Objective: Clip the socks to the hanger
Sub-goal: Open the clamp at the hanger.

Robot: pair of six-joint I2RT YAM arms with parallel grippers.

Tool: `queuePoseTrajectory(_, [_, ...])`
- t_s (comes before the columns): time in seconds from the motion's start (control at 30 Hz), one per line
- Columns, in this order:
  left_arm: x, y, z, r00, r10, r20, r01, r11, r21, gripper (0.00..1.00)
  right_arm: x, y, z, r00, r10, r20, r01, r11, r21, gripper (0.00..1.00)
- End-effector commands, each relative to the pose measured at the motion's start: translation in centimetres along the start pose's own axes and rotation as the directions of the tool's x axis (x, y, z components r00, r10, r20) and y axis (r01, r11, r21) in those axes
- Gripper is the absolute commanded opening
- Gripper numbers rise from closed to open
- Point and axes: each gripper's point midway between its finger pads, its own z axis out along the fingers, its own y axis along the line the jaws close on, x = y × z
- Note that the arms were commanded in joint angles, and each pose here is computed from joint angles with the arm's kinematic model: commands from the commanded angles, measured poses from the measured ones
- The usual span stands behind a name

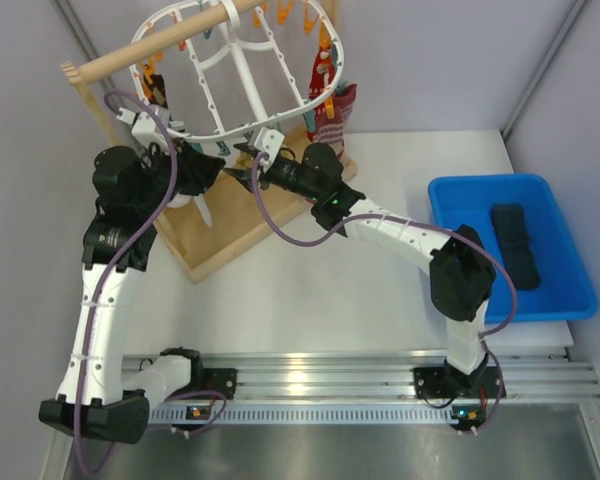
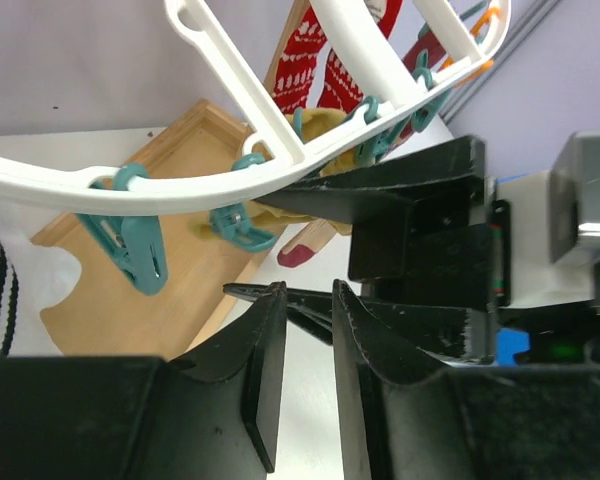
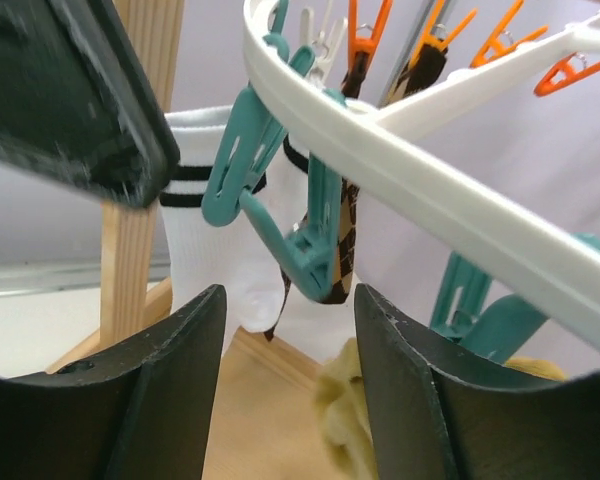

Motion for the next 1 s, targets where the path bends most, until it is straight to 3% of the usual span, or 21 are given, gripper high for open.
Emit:
queuePoseTrajectory(0.0, [-2.7,-0.4,-0.9,0.993,-0.051,0.105,0.049,0.999,0.018,0.3,-3.0,-0.1,1.0,0.994,-0.02,0.109,0.02,1.0,0.001,0.54])
queuePoseTrajectory(0.47, [-3.5,1.0,-1.9,0.98,-0.124,0.155,0.126,0.992,-0.003,0.33,-3.4,-0.2,2.7,0.985,-0.016,0.173,0.009,0.999,0.04,0.55])
queuePoseTrajectory(0.63, [-3.7,0.9,-1.9,0.979,-0.117,0.164,0.118,0.993,0.003,0.35,-3.7,-0.2,3.2,0.982,-0.01,0.186,0.004,0.999,0.036,0.42])
queuePoseTrajectory(0.77, [-3.8,0.7,-1.8,0.979,-0.12,0.166,0.119,0.993,0.014,0.36,-3.5,0.4,3.6,0.982,0.0,0.187,-0.001,1.0,0.002,0.47])
queuePoseTrajectory(0.87, [-3.9,0.8,-1.6,0.979,-0.117,0.165,0.116,0.993,0.015,0.37,-3.3,0.7,3.7,0.982,0.006,0.188,-0.003,1.0,-0.013,0.45])
queuePoseTrajectory(0.97, [-3.9,0.8,-1.6,0.981,-0.106,0.165,0.105,0.994,0.015,0.37,-3.1,0.8,3.6,0.983,0.011,0.185,-0.008,1.0,-0.018,0.3])
